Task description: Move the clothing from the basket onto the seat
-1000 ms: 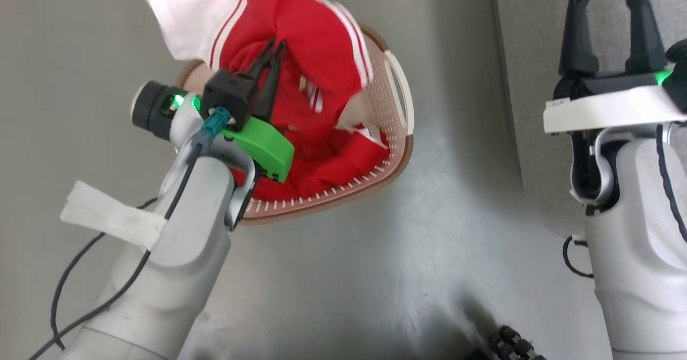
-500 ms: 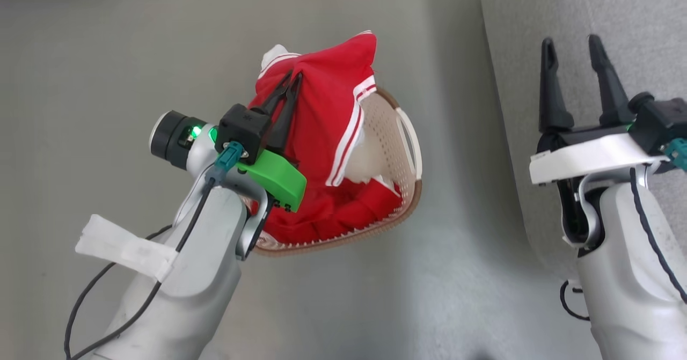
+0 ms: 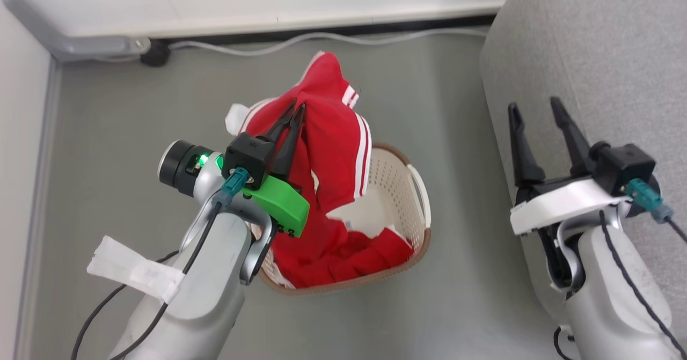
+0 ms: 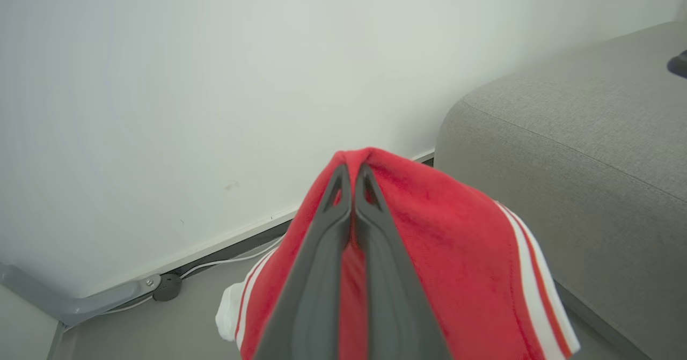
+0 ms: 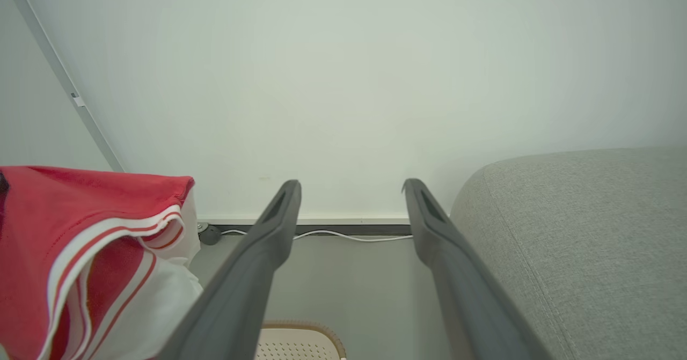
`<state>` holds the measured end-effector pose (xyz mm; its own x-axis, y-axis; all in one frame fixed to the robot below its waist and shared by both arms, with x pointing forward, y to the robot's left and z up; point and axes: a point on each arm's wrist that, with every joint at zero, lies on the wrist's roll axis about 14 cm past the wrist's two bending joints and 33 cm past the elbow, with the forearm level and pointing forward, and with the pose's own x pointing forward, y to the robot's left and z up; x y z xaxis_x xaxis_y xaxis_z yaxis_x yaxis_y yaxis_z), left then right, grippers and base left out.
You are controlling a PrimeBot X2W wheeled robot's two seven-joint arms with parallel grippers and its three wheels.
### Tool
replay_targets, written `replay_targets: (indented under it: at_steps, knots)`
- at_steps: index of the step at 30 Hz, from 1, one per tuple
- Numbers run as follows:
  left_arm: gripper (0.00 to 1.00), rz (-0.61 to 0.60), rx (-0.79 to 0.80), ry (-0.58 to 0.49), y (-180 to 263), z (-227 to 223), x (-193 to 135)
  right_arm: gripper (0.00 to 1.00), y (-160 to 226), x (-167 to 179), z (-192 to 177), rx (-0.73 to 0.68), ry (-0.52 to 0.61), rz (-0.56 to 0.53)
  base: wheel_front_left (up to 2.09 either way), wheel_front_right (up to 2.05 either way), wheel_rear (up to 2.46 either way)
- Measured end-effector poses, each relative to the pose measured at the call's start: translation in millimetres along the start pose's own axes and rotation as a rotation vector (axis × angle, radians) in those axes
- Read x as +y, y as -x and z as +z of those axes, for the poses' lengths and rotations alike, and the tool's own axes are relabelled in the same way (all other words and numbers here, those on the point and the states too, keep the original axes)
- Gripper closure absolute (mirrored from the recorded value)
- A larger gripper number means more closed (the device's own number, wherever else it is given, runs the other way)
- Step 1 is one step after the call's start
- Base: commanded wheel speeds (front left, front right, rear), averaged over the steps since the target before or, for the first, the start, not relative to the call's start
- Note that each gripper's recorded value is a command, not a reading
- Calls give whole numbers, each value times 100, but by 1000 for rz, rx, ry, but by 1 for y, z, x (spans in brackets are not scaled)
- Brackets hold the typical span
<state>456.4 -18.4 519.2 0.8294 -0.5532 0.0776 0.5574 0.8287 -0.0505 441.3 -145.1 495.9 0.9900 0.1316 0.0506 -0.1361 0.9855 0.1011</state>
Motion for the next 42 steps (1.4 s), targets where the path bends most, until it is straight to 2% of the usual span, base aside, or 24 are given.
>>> replay_targets:
  at_steps: [8,20,28,36,42]
  knots:
    - [100,11,-59,-44,19,36,-6,0,23,28,10,-9,3,80,0,0,0]
    - [100,-2,-130,-83,33,81,-23,0,50,85,16,-13,23,262,0,0,0]
    - [100,-10,-123,-84,32,85,-27,0,63,122,0,34,35,386,0,0,0]
    - [100,-35,-108,-88,31,85,-35,0,91,177,-23,109,17,571,0,0,0]
    - [100,-49,-98,-91,31,85,-39,0,93,202,-15,101,-21,654,0,0,0]
